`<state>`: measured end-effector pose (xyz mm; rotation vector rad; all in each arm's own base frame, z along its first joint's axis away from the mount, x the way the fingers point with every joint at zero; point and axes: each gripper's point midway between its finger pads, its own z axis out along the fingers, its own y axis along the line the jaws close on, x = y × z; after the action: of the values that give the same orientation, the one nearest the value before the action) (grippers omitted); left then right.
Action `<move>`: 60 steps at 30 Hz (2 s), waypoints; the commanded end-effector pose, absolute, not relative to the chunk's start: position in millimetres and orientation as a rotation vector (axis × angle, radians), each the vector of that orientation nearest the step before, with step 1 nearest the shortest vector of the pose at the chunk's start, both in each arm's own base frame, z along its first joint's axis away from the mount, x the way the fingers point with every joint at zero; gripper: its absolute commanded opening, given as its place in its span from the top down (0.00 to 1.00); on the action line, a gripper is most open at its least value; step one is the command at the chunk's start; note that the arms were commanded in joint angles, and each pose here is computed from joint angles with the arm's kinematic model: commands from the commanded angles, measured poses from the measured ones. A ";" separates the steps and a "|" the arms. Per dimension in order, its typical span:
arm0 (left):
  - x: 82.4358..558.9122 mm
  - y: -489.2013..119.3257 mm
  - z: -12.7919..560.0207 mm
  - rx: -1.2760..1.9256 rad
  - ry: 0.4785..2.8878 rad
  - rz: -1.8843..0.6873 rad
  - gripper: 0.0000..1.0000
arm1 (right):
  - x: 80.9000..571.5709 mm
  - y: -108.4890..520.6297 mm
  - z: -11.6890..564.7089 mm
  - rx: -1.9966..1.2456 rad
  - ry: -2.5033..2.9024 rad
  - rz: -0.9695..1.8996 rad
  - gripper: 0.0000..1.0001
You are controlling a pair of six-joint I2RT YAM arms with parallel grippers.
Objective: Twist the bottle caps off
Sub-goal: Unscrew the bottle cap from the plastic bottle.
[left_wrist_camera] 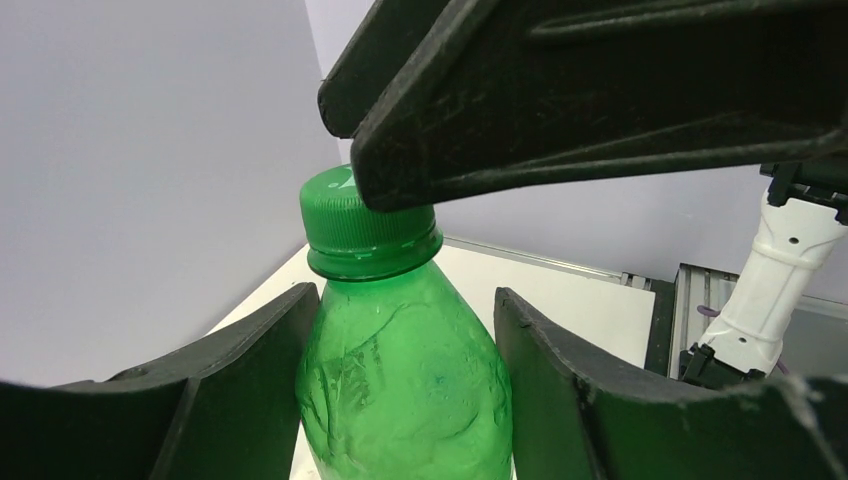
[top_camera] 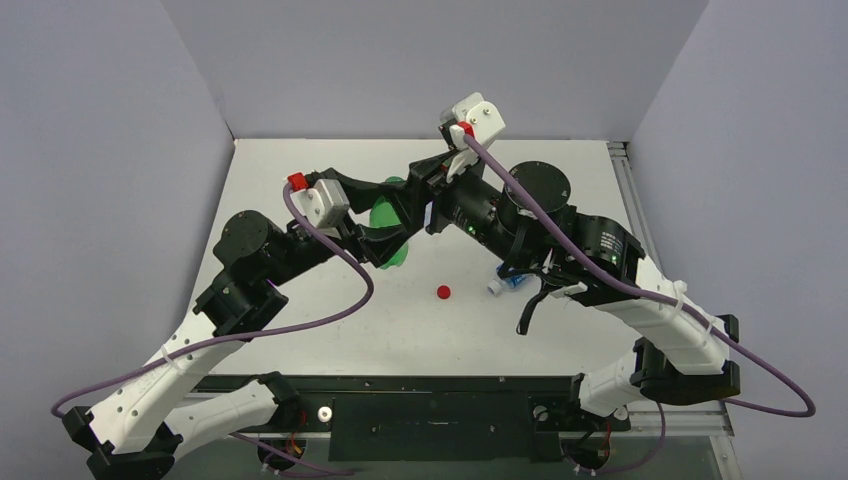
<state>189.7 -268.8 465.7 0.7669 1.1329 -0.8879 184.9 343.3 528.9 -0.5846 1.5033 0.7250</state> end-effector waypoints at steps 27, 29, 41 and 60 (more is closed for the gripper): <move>197.6 -263.2 475.7 0.687 1.134 -0.877 1.00 | 198.1 352.6 534.9 -0.504 1.524 0.810 1.00; 194.5 -264.4 477.1 0.688 1.131 -0.901 1.00 | 196.7 352.2 537.9 -0.518 1.506 0.821 1.00; 87.8 -279.4 505.7 1.026 0.935 -1.393 1.00 | 95.6 360.4 564.1 -1.162 1.046 1.418 1.00; 103.1 -282.1 501.4 0.975 0.954 -1.293 1.00 | 178.1 320.3 571.2 -0.741 1.266 1.037 0.30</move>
<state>98.6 -288.7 492.6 0.9936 1.0210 -1.4015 126.5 360.3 550.6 -1.0388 1.1718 1.4497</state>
